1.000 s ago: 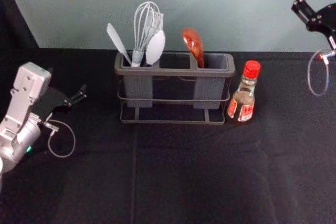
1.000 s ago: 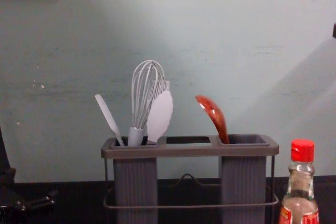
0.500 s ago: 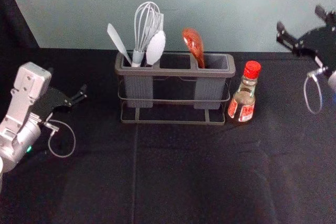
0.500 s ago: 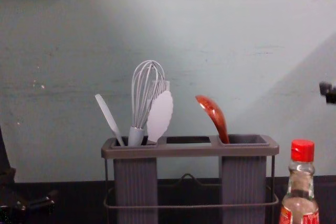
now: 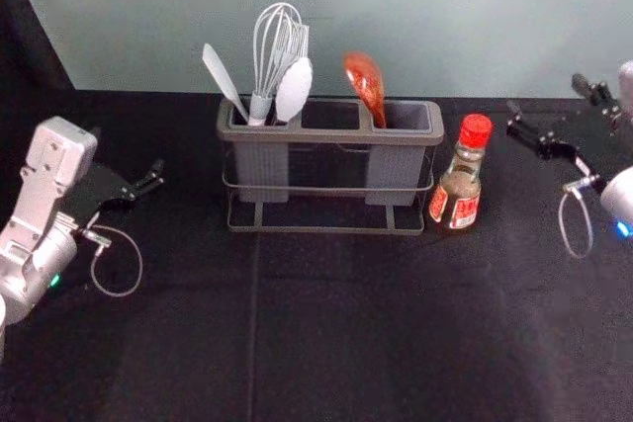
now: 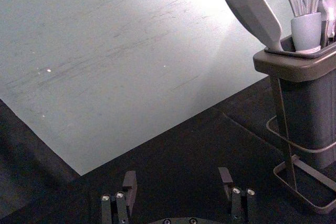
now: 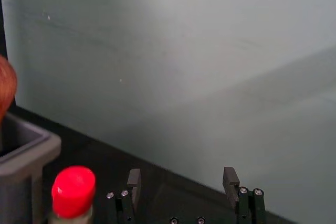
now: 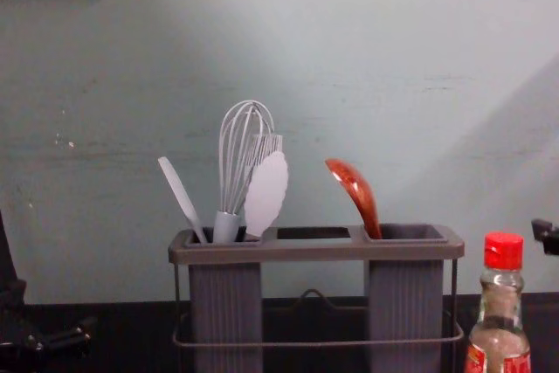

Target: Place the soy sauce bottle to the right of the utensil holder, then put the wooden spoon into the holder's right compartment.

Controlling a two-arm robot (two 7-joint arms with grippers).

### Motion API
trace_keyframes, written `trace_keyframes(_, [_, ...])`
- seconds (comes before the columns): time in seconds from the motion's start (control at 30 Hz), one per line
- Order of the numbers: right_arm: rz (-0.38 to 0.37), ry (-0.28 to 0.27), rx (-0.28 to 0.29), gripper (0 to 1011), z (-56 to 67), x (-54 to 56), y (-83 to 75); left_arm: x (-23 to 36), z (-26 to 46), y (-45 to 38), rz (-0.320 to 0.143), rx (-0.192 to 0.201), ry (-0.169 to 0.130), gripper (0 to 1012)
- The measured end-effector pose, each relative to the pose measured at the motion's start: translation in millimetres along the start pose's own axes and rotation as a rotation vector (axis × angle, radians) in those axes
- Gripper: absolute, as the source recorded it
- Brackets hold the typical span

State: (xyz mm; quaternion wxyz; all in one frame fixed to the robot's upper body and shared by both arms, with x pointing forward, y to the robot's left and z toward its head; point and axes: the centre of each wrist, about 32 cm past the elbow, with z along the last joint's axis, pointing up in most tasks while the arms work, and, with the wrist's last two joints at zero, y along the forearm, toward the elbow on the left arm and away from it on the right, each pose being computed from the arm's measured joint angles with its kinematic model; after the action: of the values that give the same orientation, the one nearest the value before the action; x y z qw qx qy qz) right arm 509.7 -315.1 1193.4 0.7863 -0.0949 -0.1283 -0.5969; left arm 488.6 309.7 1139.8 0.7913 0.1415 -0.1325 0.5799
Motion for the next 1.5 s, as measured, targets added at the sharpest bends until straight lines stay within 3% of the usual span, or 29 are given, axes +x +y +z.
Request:
trace_keyframes(0.8, [0.028, 0.031, -0.065, 1002, -22.7, -15.8, -2.1, 0.0, 0.0, 0.0, 0.0, 0.0, 0.0, 1011])
trace_keyframes(1.5, [0.029, 0.03, -0.063, 1002, -21.7, -14.6, -2.0, 0.0, 0.0, 0.0, 0.0, 0.0, 0.0, 1011])
